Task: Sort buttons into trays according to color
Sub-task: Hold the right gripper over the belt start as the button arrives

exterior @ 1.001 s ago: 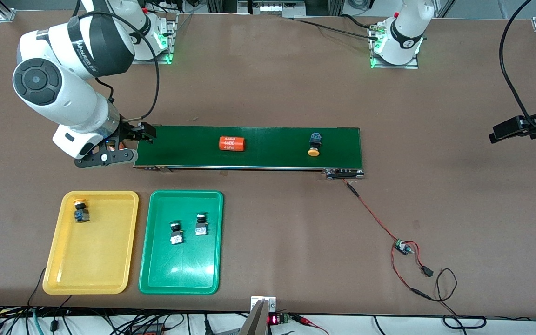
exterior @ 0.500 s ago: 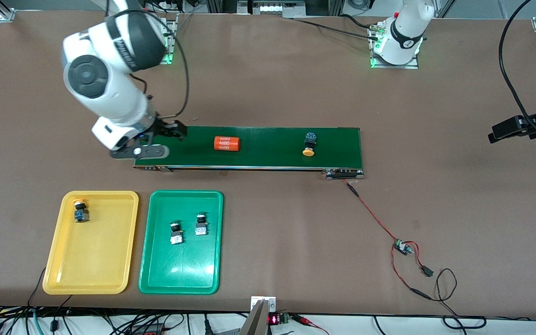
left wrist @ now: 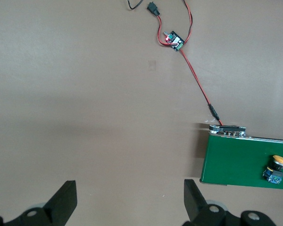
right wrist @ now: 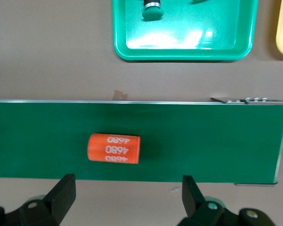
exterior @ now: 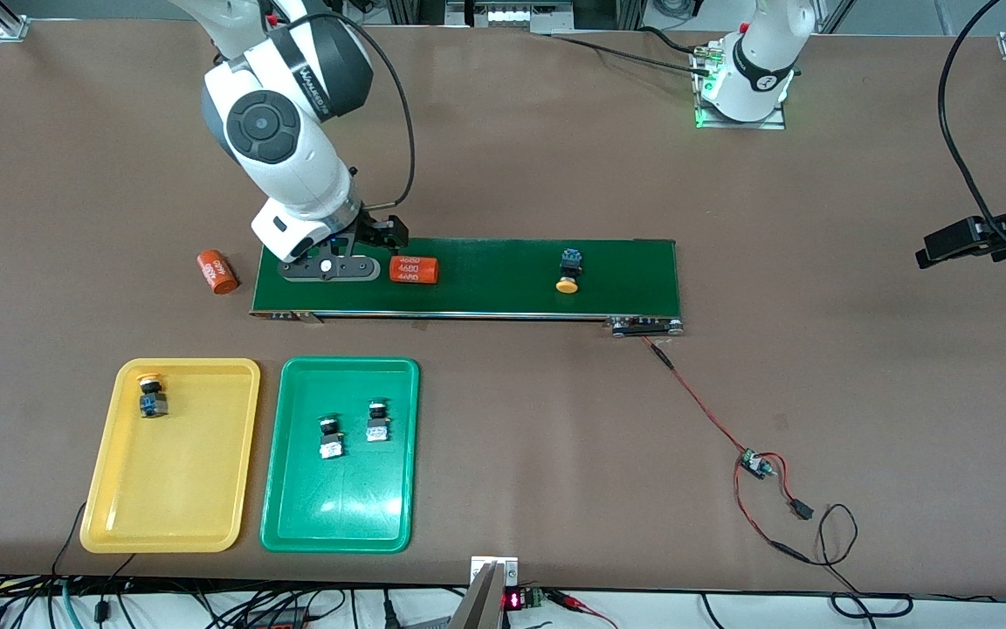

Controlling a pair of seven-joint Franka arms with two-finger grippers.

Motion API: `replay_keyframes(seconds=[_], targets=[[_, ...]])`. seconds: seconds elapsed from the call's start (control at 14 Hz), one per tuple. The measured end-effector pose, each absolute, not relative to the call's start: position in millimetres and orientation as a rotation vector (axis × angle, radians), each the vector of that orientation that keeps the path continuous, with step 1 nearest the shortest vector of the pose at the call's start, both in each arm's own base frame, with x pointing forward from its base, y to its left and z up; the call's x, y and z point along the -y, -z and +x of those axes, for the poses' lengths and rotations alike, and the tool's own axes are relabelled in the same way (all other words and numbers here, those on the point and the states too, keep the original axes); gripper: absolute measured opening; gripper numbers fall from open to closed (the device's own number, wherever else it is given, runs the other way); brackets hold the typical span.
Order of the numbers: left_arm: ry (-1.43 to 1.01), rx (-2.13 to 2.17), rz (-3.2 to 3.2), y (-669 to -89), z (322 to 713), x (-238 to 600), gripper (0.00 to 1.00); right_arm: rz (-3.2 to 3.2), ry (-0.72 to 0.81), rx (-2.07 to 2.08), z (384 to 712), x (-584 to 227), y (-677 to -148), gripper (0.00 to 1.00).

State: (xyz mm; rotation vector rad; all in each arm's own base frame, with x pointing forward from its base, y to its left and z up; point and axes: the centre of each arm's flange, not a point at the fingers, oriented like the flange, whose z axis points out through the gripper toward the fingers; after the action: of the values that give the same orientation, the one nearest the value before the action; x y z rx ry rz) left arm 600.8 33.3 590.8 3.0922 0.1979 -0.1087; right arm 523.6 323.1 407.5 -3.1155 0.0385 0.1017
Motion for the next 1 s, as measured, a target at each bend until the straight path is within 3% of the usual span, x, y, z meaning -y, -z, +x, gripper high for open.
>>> replay_keyframes(seconds=[0.64, 1.0], targets=[[-0.018, -0.205, 3.097, -594.7, 581.0, -39.4, 1.00, -3.149, -0.052, -0.121, 515.2, -368.8, -345.9, 1.00], [-0.001, -0.206, 3.097, -600.4, 575.5, -42.5, 1.00, -3.147, -0.059, -0.124, 514.9, -371.1, -339.4, 1.00]])
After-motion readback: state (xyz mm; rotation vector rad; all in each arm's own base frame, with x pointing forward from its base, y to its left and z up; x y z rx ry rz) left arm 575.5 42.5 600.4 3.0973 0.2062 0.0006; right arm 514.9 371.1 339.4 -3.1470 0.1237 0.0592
